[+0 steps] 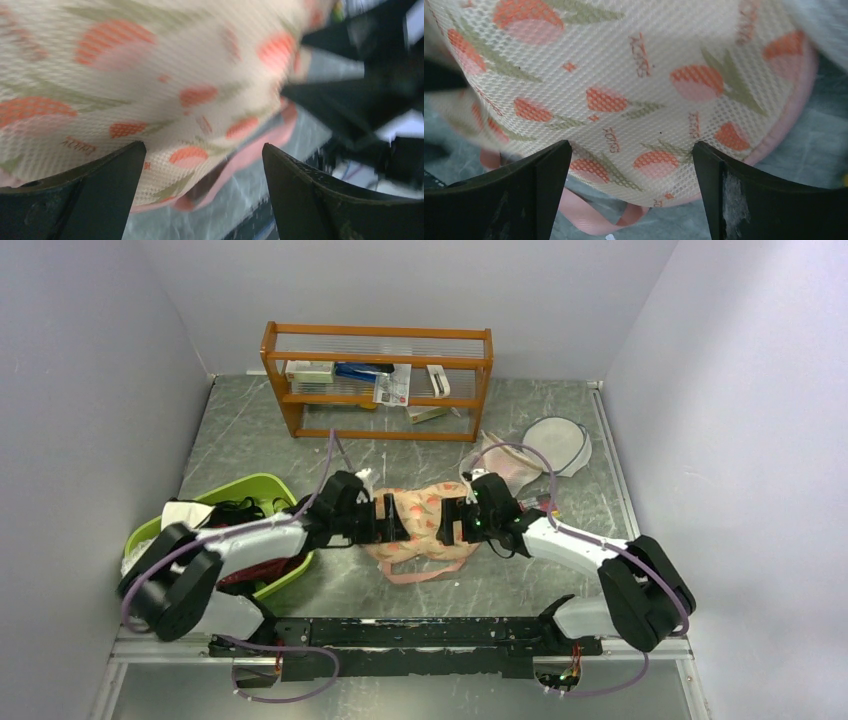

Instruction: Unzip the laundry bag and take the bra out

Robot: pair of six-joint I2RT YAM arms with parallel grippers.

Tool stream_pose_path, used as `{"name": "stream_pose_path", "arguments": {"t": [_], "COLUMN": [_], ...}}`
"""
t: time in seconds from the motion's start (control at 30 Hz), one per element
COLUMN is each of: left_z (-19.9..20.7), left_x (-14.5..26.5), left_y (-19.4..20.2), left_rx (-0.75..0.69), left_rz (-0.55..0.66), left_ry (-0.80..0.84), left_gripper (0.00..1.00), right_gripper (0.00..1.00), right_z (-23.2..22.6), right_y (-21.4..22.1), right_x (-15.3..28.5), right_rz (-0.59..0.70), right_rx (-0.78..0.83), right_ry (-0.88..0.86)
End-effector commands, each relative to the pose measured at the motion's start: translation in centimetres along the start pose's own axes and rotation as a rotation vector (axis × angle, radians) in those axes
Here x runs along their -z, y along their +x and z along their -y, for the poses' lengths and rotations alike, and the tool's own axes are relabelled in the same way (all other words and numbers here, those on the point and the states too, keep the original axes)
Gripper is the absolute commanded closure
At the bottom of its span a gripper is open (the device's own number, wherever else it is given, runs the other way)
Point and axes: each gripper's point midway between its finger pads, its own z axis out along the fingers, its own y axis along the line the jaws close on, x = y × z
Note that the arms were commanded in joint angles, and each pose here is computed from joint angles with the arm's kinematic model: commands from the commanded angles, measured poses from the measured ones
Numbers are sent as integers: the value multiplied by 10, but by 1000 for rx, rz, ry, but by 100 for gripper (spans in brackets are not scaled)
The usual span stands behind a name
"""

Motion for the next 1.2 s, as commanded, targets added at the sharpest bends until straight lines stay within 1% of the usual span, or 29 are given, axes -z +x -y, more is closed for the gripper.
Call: {"name": "stream_pose_path", "arguments": {"t": [0.0, 0.07, 0.17, 0.27, 0.33, 0.43, 0.5, 0.53, 0.6, 0.67, 0.77, 0.83, 0.93, 1.07, 1.17], "left_z": [-18, -19, -13, -5, -1, -3, 3, 8, 15, 25, 36, 42, 43, 23, 11], "left_x": [-27, -36, -47, -52, -40, -11, 8, 16, 27, 33, 34, 30, 19, 3, -8], "left_y": [-61, -83, -112, -132, -143, -147, -143, -138, -123, -103, -79, -73, -69, -71, -70], "left_rx": [73, 68, 30, -23, -62, -125, -160, -175, -192, -170, -131, -132, -142, -110, -100], "left_rz": [110, 128, 141, 143, 181, 241, 246, 235, 200, 160, 124, 115, 108, 116, 111], "left_ry": [-86, -88, -100, -110, -130, -170, -123, -93, -46, 27, 91, 84, 28, -78, -122], "left_gripper": [2, 2, 0, 0, 1, 2, 2, 2, 2, 2, 2, 2, 2, 2, 2], "right_gripper": [7, 7, 7, 6, 6, 4, 0, 0, 0, 0, 0, 0, 1, 2, 5], "right_z": [-28, -47, -85, -134, -158, -167, -157, -151, -129, -102, -60, -37, -18, 0, 1], "right_y": [27, 38, 50, 47, 33, 9, -3, -14, -31, -47, -65, -65, -53, -29, -16], "right_x": [2, 2, -2, 0, 10, 31, 40, 44, 48, 52, 55, 52, 43, 31, 24], "right_rz": [-44, -57, -76, -74, -32, 63, 108, 144, 173, 211, 260, 265, 219, 161, 149], "right_rx": [-90, -73, -1, 53, 80, 94, 117, 131, 135, 108, 8, -49, -73, -80, -100], "right_ry": [-163, -212, -283, -440, -514, -547, -489, -454, -350, -268, -225, -199, -156, -85, -107]}}
